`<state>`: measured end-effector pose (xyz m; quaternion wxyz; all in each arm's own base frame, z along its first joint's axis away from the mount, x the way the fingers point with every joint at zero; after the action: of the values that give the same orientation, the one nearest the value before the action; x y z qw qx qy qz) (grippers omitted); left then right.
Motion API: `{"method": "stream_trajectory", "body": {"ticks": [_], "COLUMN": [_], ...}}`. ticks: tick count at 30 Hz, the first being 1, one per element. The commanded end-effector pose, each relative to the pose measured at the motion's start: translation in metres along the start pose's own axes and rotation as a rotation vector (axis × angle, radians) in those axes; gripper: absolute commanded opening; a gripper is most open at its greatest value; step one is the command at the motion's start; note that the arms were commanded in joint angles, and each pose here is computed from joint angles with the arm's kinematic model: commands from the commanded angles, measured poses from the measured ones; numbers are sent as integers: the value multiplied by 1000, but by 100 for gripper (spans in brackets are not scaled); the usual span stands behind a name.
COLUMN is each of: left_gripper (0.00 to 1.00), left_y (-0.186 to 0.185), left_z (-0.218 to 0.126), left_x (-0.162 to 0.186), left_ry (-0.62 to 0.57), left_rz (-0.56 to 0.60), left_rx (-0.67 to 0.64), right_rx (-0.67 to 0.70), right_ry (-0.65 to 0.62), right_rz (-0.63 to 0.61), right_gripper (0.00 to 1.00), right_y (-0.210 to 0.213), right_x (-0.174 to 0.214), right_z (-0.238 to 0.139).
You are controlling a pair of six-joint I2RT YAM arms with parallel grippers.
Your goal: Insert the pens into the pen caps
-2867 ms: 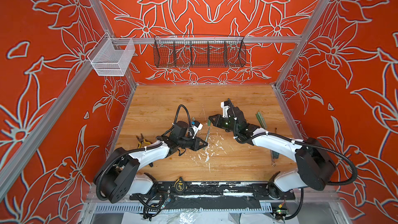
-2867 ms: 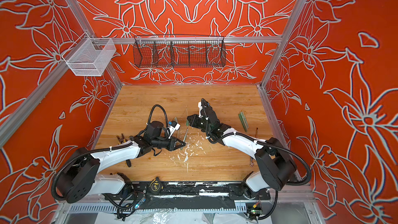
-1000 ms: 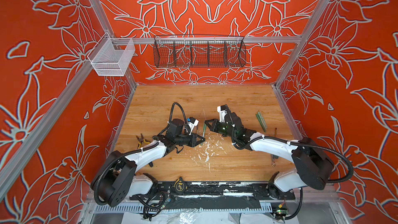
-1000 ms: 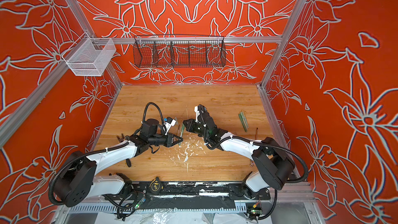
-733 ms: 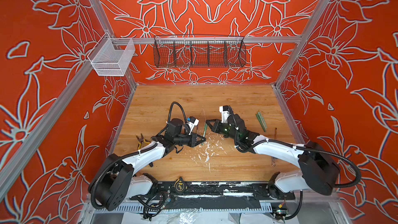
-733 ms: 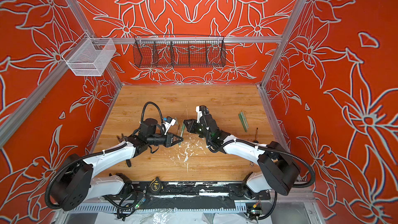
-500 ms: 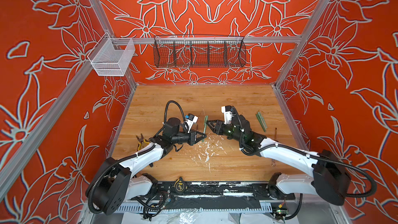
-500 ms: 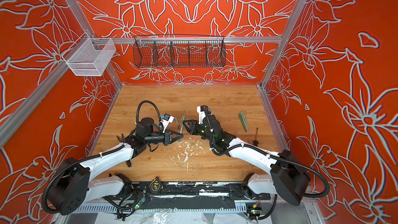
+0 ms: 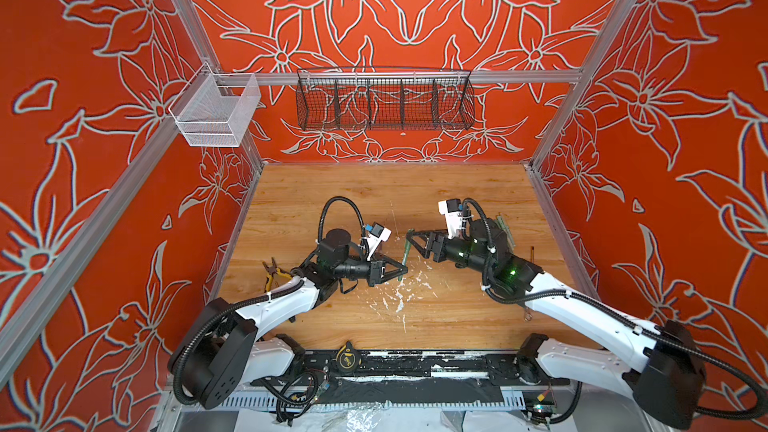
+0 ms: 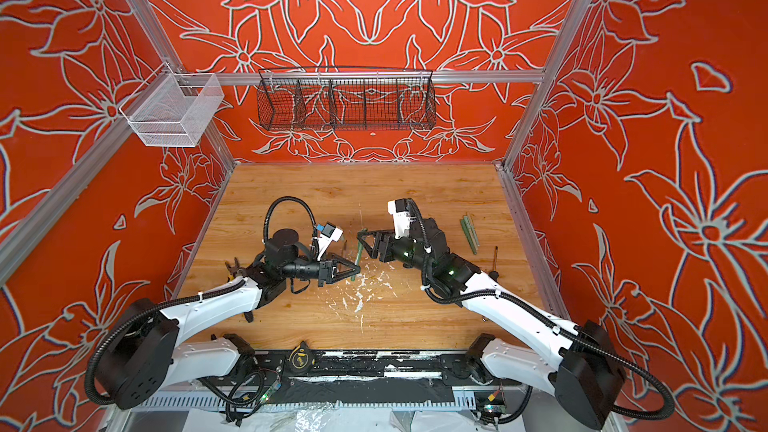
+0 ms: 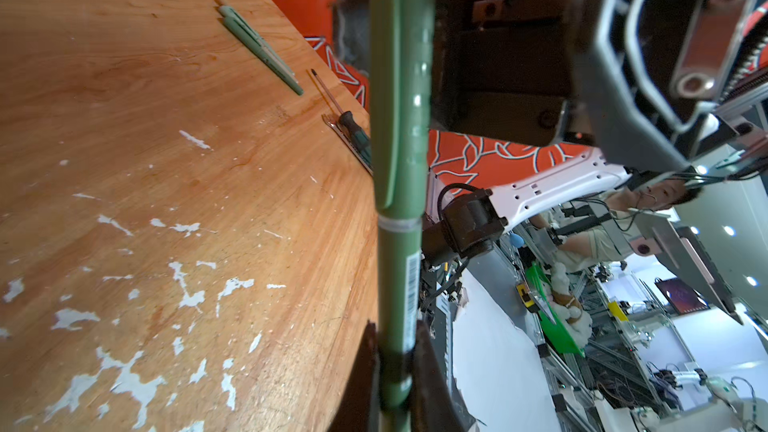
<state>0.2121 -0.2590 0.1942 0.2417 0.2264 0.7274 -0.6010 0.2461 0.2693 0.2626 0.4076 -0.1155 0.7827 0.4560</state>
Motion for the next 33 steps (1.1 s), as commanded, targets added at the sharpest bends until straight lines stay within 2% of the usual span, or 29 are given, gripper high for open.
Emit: {"method": "stream_trajectory", "body": {"ticks": [1,16,24,26,31,33], "left_gripper": [0,0,0,0,0,0], "left_y": [-18,-18,-21,-24,-34,-37], "left_z": [2,8,8,7,4,2], "left_x": [0,1,-3,-6,-15,-20], "left_ry": [23,48,38,27,-7,-31], "left_rz": [49,37,47,62,113,139], "left_rx": [97,116,116,120,120,111], "right_rx": [-74,-177,-187,-195,-220,-226], "right_ry": [27,16,30,36,42,43], "right_rz": [-51,-99,-87,-81,-57,-50], "right_gripper": [67,44,21,12,0,0], "right_y": [15,34,33,33,32,32], "right_x": [-2,-6,-3,0,6,11], "right_z": [-1,-5,-1,0,3,3]}}
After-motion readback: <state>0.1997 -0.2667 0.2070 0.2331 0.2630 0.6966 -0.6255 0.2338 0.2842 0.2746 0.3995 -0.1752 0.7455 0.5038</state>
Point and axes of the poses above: each gripper's point midway between its finger pads, its own z axis out along the fingers, its own y axis along the line the jaws close on, x = y × z, the point moved 2 cm from there along -z, back along the fingers, and after that the axes turned 5 degrees about -z, right-handed, at the moved point
